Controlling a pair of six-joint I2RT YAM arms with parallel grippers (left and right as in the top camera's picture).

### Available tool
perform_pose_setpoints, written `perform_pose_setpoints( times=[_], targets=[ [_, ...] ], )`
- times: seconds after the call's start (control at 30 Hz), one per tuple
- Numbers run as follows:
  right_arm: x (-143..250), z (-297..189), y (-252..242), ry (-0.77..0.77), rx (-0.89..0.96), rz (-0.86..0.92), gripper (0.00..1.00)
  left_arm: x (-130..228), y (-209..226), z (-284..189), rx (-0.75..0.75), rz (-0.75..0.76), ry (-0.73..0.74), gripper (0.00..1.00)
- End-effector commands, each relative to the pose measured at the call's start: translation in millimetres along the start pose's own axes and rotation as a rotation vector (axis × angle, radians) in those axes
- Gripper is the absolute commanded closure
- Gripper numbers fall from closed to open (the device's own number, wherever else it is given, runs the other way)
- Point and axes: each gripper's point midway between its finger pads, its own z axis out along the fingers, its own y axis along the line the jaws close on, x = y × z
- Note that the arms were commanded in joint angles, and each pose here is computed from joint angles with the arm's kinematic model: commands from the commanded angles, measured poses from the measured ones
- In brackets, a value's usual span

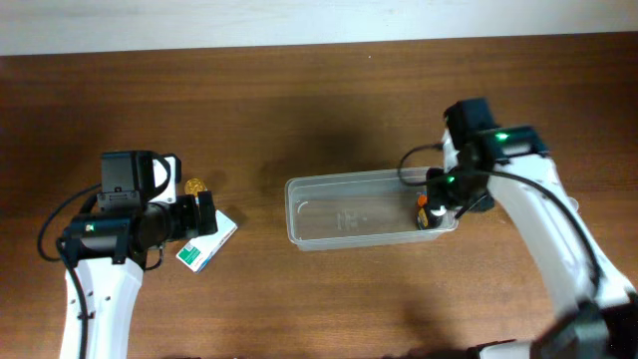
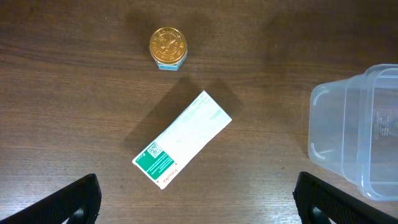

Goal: Pack container
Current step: 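Place the dark bottle into the container beside the orange tube, then move the right gripper to the white spray bottle and grasp it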

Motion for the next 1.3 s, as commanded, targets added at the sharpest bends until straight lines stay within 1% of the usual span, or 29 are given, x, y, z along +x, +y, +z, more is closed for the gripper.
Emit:
perform_pose_setpoints(
  times=[0.0, 0.07, 0.13, 0.2, 0.27, 0.47, 0.57, 0.7, 0.77, 0.83, 0.9, 0.97, 1.0, 1.03, 1.17, 1.27],
  targets=[
    [-29.4, -91.2, -27.6, -0.292, 0.076, 0.093, 0.23, -5.5, -3.1, -4.3, 0.013, 0.015, -0.016, 0.01],
    [-32.9, -114.8, -47.4, -0.355, 0.085, 0.159, 0.14, -5.5, -3.1, -4.3, 0.013, 0.015, -0.016, 0.0],
    [-32.6, -127.1, -74.5, -0.386, 0.105, 0.258, 0.12, -5.6, -3.1, -4.3, 0.013, 0.015, -0.017, 0.01],
    [-29.2, -128.2, -106.4, -0.384, 0.129, 0.374, 0.08, -5.7, -3.0, -4.3, 0.013, 0.015, -0.017, 0.01],
    [-22.5, -116.7, -143.7, -0.334, 0.128, 0.509, 0.07, -5.6, -3.0, -4.3, 0.013, 0.015, -0.017, 0.0],
    [-5.4, -65.3, -197.2, -0.142, 0.099, 0.693, 0.07, -5.4, -3.2, -4.3, 0.013, 0.015, -0.016, 0.01],
    [1.2, -37.7, -210.6, -0.033, 0.094, 0.72, 0.08, -5.6, -3.1, -4.3, 0.013, 0.015, -0.017, 0.0],
    [4.9, -3.3, -215.7, 0.089, 0.077, 0.729, 0.09, -5.6, -3.1, -4.3, 0.013, 0.015, -0.017, 0.01],
    [5.9, 10.2, -216.5, 0.134, 0.072, 0.731, 0.14, -5.6, -3.1, -4.3, 0.013, 0.015, -0.017, 0.01],
    [7.6, 20.9, -217.2, 0.171, 0.067, 0.734, 0.21, -5.5, -3.1, -4.3, 0.013, 0.015, -0.016, 0.01],
    [9.1, 30.8, -217.5, 0.203, 0.063, 0.735, 0.31, -5.6, -3.1, -4.3, 0.013, 0.015, -0.017, 0.01],
    [9.5, 33.0, -217.7, 0.21, 0.063, 0.735, 0.43, -5.5, -3.2, -4.3, 0.013, 0.015, -0.017, 0.01],
    [9.1, 33.0, -217.9, 0.208, 0.063, 0.735, 0.48, -5.6, -3.1, -4.3, 0.013, 0.015, -0.017, 0.01],
    [8.7, 33.0, -218.0, 0.206, 0.063, 0.735, 0.5, -5.5, -3.2, -4.3, 0.013, 0.015, -0.017, 0.0],
    [8.8, 33.0, -218.0, 0.207, 0.063, 0.735, 0.66, -5.6, -3.1, -4.3, 0.013, 0.015, -0.017, 0.0],
    [9.5, 32.4, -217.5, 0.209, 0.062, 0.735, 0.71, -5.5, -3.0, -4.3, 0.013, 0.015, -0.016, 0.01]
  ],
)
